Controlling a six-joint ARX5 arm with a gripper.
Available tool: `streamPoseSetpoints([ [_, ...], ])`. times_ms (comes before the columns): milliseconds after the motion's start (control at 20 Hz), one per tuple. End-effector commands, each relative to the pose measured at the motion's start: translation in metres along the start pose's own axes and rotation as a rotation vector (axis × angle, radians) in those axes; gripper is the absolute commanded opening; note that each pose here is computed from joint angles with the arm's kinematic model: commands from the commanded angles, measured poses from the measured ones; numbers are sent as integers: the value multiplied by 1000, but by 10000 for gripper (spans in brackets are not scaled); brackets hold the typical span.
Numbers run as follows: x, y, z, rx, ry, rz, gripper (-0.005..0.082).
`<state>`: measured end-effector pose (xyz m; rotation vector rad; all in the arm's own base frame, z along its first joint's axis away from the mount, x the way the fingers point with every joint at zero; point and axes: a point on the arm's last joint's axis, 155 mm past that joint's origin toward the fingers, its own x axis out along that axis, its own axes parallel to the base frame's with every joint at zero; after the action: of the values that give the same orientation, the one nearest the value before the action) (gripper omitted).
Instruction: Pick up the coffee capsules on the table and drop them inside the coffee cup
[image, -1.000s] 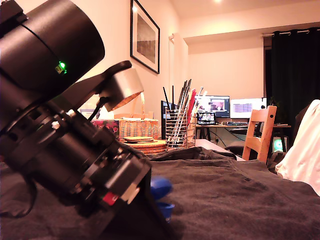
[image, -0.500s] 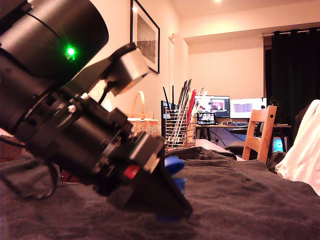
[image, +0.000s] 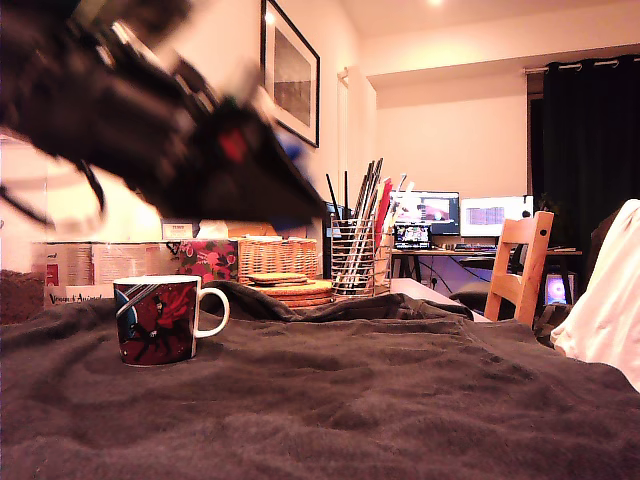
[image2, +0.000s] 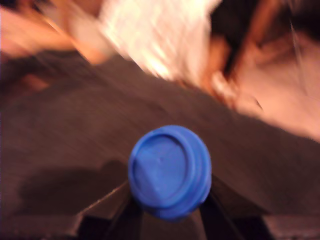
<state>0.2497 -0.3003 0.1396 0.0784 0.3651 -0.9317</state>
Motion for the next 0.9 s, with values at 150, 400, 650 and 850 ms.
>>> streamPoseSetpoints([
  [150,-19,43,19,-27,-50,129,246],
  [400,-40,100,19,-79,-53,285,246],
  [650,-64,157,15,-123,-60,438,246],
  [850,-81,185,13,-149,-73,520,246],
])
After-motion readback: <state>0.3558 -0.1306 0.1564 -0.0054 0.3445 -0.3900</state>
